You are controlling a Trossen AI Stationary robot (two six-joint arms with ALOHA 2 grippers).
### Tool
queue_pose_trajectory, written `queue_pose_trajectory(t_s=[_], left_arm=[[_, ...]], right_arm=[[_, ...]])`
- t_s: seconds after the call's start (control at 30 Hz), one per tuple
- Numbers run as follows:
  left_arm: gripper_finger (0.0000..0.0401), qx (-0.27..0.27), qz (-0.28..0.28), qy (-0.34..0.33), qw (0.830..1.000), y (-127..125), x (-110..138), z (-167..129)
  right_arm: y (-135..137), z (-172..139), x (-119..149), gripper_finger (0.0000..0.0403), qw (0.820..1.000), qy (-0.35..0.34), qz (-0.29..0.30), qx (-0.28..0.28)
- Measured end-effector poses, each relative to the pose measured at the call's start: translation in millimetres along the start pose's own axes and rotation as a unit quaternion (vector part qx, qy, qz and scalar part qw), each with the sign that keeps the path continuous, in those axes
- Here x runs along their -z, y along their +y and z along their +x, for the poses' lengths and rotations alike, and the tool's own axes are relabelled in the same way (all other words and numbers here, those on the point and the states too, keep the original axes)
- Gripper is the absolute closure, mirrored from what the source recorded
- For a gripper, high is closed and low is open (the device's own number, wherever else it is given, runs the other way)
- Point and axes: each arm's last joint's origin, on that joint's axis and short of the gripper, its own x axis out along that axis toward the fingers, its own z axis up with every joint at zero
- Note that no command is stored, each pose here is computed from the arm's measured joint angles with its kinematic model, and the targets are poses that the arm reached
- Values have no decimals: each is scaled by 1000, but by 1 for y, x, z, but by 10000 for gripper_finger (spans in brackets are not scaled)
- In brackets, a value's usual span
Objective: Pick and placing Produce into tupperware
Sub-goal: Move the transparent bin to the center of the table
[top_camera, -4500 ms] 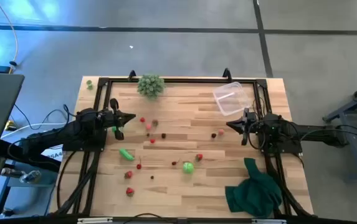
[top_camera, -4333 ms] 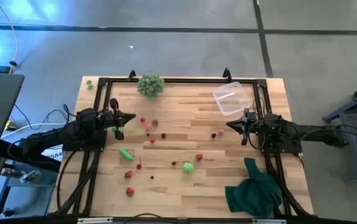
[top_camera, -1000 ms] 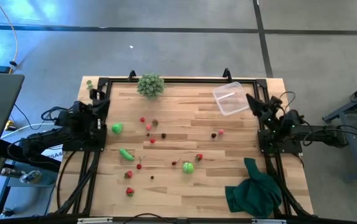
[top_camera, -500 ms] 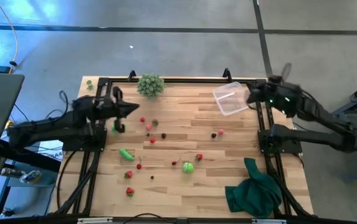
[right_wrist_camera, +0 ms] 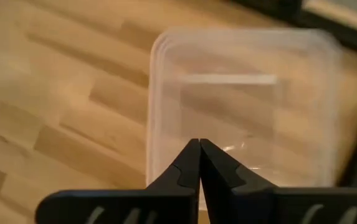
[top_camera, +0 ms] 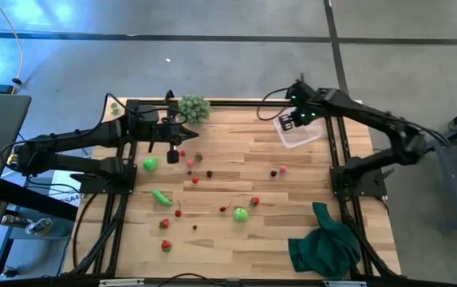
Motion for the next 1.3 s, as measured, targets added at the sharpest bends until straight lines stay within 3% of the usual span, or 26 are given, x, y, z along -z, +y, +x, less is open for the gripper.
queue_pose_trajectory(t_s=[0.23,0.6,0.97,1.3], left_arm=[[400,3,21,60,998,-4,12,1],[401,81,78,101,989,-12,24,-2],[401,135,71,78,985,-15,24,-2],[400,138,69,77,985,-15,23,-2]], right_arm=[[9,51,-9,401,998,61,-5,31],[18,101,-9,401,991,124,-25,50],[64,111,2,401,991,101,-67,-55],[105,109,17,401,985,73,-82,-131]])
